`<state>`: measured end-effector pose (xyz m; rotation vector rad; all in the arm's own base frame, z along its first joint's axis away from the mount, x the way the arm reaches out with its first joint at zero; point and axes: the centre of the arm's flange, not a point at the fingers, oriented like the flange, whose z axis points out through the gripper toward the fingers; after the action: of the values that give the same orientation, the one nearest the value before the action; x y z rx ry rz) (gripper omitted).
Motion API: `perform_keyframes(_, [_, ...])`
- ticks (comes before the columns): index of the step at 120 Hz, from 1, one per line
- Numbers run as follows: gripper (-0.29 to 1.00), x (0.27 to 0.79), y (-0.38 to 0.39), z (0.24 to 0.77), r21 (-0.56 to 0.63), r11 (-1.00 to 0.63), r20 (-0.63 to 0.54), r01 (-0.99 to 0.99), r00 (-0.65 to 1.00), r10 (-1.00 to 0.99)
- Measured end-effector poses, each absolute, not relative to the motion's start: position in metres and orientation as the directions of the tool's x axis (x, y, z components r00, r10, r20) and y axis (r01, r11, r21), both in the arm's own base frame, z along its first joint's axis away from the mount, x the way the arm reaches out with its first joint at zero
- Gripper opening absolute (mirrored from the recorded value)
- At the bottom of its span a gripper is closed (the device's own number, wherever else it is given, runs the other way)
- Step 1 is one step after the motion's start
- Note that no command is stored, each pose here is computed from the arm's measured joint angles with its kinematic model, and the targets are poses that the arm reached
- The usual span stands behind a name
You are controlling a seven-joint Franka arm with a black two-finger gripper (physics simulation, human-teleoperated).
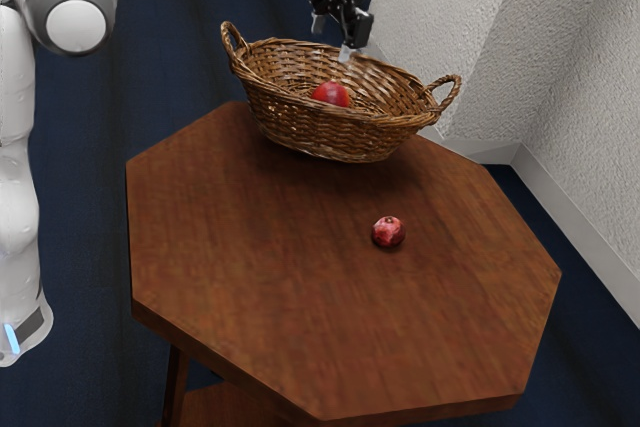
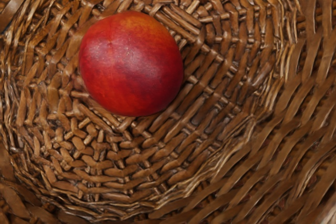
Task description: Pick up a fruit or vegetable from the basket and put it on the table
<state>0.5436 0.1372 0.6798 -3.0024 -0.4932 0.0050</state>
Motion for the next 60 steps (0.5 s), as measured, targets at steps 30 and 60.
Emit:
perform_keyframes(30, [0.7, 0.561, 0.141, 0.639, -0.123, -0.948, -0.01, 0.294, 0.955, 0.298])
perform_keyframes(60, [0.7, 0.581, 0.164, 0.59, -0.125, -0.947, -0.037, 0.294, 0.953, 0.301])
